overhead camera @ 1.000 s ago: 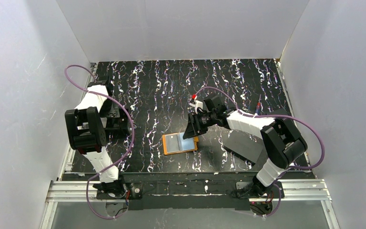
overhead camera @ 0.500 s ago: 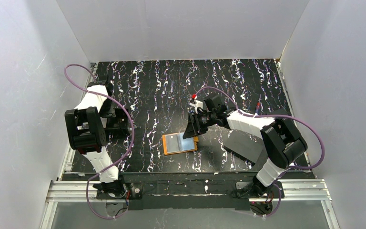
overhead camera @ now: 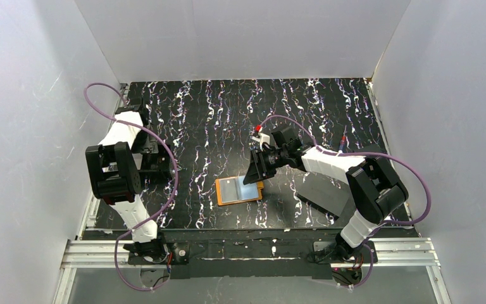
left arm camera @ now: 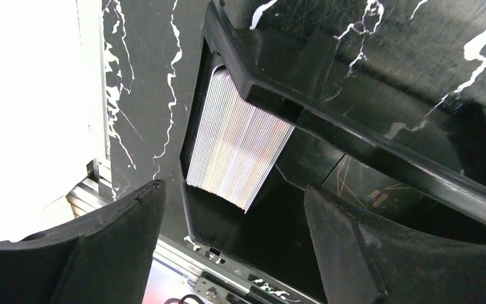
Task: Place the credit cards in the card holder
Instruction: Pick up the credit card from the storage box.
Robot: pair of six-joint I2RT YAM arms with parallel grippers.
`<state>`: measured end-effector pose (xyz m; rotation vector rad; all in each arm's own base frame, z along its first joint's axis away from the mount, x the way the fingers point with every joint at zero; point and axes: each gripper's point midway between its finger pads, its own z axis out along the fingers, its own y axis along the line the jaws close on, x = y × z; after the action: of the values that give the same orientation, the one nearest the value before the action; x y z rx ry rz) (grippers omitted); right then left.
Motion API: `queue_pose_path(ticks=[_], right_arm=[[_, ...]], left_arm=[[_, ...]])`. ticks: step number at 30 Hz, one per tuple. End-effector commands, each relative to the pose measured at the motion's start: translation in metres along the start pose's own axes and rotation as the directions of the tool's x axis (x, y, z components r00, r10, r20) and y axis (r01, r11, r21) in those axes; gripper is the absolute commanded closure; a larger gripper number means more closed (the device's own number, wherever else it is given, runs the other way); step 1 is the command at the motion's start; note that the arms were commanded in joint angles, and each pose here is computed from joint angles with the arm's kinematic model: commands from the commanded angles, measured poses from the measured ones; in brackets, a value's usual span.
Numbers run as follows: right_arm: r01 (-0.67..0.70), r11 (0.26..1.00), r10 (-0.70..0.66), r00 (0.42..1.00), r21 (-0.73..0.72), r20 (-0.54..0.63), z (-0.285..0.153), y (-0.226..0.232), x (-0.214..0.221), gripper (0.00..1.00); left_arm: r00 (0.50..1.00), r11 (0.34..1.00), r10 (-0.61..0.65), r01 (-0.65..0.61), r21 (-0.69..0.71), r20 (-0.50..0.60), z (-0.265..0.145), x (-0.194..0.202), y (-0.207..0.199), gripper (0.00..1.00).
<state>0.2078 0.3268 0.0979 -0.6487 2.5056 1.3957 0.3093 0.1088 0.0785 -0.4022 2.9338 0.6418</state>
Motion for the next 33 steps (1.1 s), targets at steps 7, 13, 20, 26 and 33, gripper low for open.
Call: queue_pose_path(ticks=[7,13,20,26,33], right_arm=[[0.027,0.999,-0.026,0.999,-0.036,0.03,-0.004,0.01,-0.007,0.46],[0.029,0.999,-0.028,0.999,-0.036,0.033,-0.005,0.01,-0.008,0.46],[0.028,0.999,-0.027,0.999,-0.037,0.032,-0.005,0.01,-0.008,0.46],[0.027,0.999,-0.026,0.999,-0.039,0.032,-0.004,0.01,-0.008,0.46],[0.028,0.999,-0.027,0.999,-0.04,0.034,-0.005,0.011,-0.008,0.46]], left_arm=[[0.999,0.999,0.018,-0.019,-0.043,-0.026,0.004,-0.006,0.007,0.14],[0.999,0.999,0.024,-0.026,-0.037,-0.037,0.011,-0.009,0.002,0.13],[0.999,0.998,0.023,-0.025,-0.062,-0.034,0.011,-0.007,0.006,0.27],[1.0,0.998,0.007,-0.007,-0.067,-0.005,0.006,-0.006,0.01,0.42],[1.0,0.998,0.0,0.001,-0.07,0.012,0.002,-0.007,0.013,0.53]])
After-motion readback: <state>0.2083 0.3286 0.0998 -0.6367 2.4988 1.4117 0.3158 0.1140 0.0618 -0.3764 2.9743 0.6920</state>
